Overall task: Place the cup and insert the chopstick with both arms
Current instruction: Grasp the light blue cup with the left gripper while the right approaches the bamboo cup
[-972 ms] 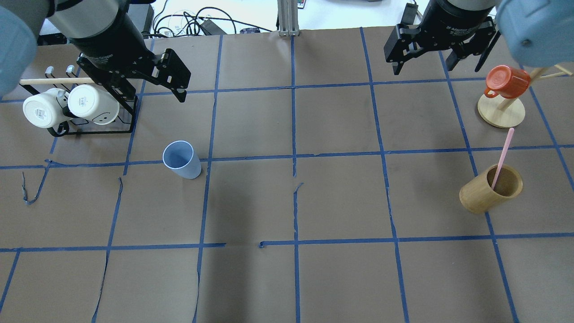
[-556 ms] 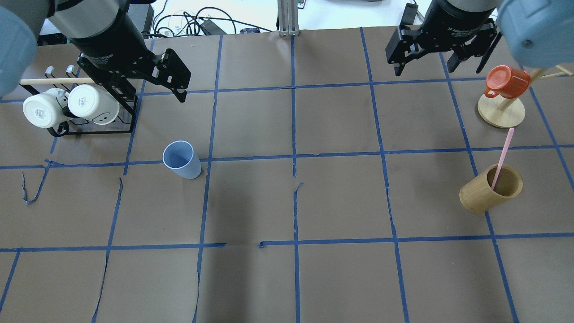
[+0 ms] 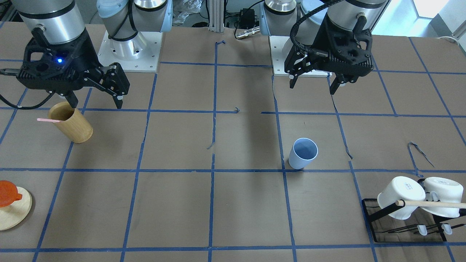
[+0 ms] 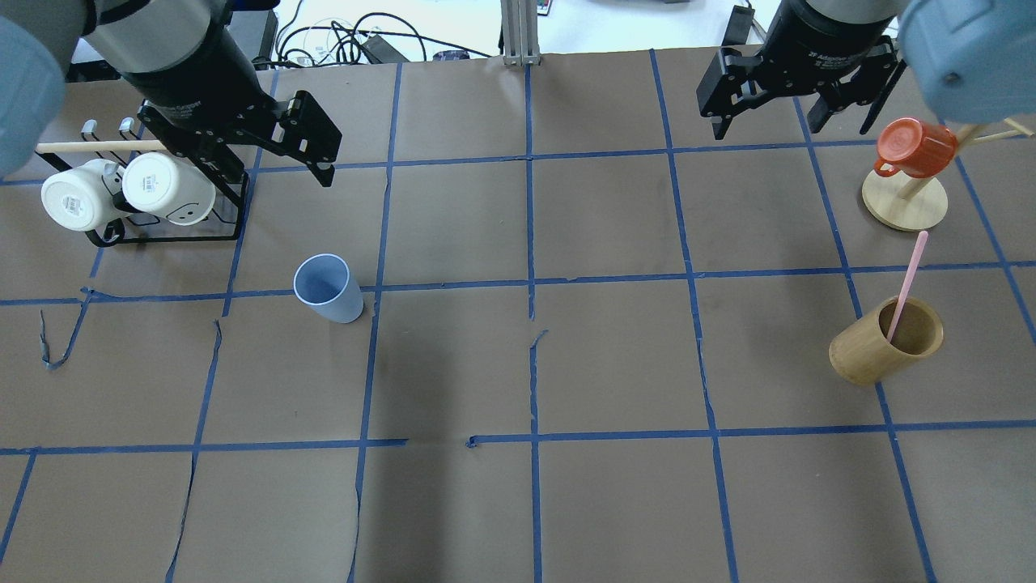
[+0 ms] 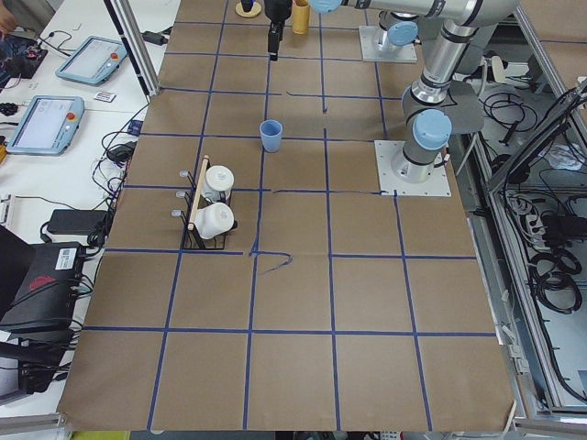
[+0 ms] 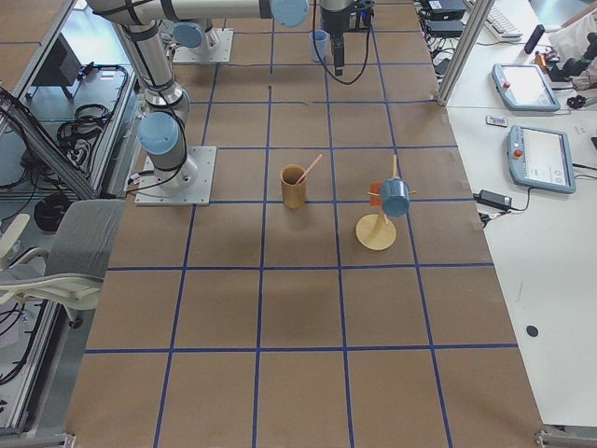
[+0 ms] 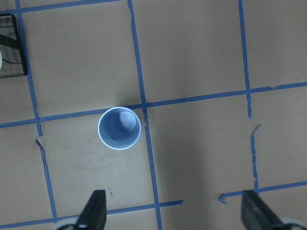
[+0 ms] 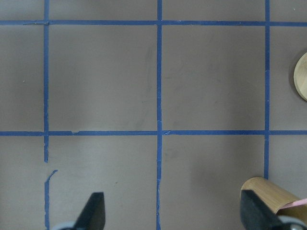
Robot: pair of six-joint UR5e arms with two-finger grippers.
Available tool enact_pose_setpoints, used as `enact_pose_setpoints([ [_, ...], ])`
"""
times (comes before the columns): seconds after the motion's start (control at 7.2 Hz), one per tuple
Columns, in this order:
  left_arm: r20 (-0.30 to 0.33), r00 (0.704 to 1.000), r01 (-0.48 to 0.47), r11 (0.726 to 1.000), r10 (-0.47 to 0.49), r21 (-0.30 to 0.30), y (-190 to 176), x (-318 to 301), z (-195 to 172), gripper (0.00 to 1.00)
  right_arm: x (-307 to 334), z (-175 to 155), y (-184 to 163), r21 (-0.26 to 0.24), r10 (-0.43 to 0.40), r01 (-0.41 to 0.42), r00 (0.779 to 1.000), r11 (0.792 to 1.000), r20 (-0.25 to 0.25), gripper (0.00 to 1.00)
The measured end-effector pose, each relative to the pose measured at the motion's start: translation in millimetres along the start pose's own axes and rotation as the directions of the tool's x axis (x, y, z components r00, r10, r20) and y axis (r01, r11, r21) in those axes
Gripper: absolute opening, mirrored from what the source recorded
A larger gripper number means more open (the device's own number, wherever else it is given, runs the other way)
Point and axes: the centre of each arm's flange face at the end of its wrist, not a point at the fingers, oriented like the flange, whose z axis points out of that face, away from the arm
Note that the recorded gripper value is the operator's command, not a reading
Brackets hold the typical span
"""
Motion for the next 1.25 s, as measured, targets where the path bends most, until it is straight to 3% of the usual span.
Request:
enact_pose_setpoints([
  [0.28,-0.008,1.000,0.005,0.999,-0.005,-0.034,-16.2,-6.2,40.5,1.00,0.3,1.1,0.2,0.000,0.000,0.000,1.000,1.000,0.000,1.00],
  [0.69,0.005,0.999,-0.043,0.999,0.043,0.010,-19.3,-15.7,157.8,1.00,1.3,2.2,0.1,-0.002,0.002,-0.002,1.000,1.000,0.000,1.00],
  [0.83,0.006,0.998,-0.057,0.998,0.057,-0.006,-11.4,-20.1,191.0,1.00,1.8,2.2,0.0,-0.001,0.002,-0.002,1.000,1.000,0.000,1.00],
  [1.11,0.022,0.995,-0.096,0.995,0.097,-0.033,-5.4,-27.2,230.0,0.81,2.2,2.6,0.2,-0.003,0.002,-0.002,1.000,1.000,-0.001,1.00],
  [1.25,0.029,0.994,-0.105,0.994,0.106,-0.042,-7.6,-29.3,241.7,0.62,2.3,2.8,0.3,-0.004,0.003,-0.003,1.000,1.000,-0.001,1.00],
])
